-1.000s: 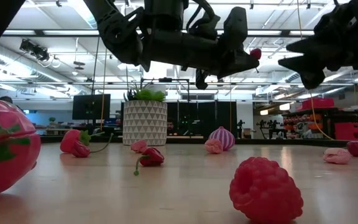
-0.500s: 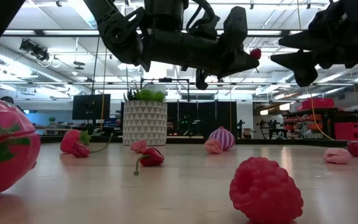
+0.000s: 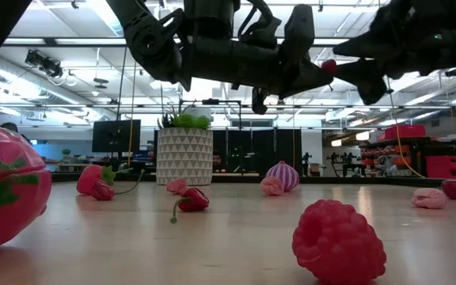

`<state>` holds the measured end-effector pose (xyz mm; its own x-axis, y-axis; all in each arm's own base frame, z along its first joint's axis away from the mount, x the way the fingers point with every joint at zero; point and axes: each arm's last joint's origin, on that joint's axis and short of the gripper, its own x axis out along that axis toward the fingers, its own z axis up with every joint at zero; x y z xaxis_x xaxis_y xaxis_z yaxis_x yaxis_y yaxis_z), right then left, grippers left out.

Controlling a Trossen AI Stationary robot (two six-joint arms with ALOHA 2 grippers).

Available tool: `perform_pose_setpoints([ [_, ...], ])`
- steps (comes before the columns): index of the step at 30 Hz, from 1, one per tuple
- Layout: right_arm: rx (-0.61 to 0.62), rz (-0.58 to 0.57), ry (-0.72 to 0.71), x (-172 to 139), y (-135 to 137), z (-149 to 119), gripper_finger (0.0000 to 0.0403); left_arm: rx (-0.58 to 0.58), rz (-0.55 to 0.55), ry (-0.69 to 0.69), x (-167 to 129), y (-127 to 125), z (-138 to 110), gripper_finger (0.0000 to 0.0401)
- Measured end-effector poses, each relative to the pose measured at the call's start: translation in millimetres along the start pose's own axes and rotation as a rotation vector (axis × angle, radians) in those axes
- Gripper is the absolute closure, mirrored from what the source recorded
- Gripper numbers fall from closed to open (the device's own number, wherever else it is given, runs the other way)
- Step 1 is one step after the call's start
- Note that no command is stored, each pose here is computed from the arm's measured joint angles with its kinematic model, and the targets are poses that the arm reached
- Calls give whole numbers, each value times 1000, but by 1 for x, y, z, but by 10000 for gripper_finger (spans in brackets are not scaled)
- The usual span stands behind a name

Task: Pick and placing Produce into tupperware
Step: Put the red cherry into the transparent container

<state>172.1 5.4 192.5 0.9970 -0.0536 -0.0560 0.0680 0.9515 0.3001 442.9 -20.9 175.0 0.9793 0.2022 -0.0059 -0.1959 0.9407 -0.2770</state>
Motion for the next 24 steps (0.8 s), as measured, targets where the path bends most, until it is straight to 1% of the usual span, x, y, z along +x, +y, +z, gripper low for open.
perform_pose_setpoints([
  [4,-6,-12,62,15,2,1,184,1,-4,10,-1,-2,-1,391],
  [7,-36,-24,102,24,3,0,188,5,-10,19,-2,-6,-3,392],
  [11,-62,-18,118,33,5,2,194,7,-14,26,-3,-9,-5,397],
  [17,-64,-29,140,33,7,8,209,10,-12,28,-3,-9,-5,386],
  [21,-67,-43,157,28,6,10,219,13,0,31,-3,-9,-5,396],
  [24,-70,-49,173,23,6,11,226,14,0,32,-3,-9,-6,395],
])
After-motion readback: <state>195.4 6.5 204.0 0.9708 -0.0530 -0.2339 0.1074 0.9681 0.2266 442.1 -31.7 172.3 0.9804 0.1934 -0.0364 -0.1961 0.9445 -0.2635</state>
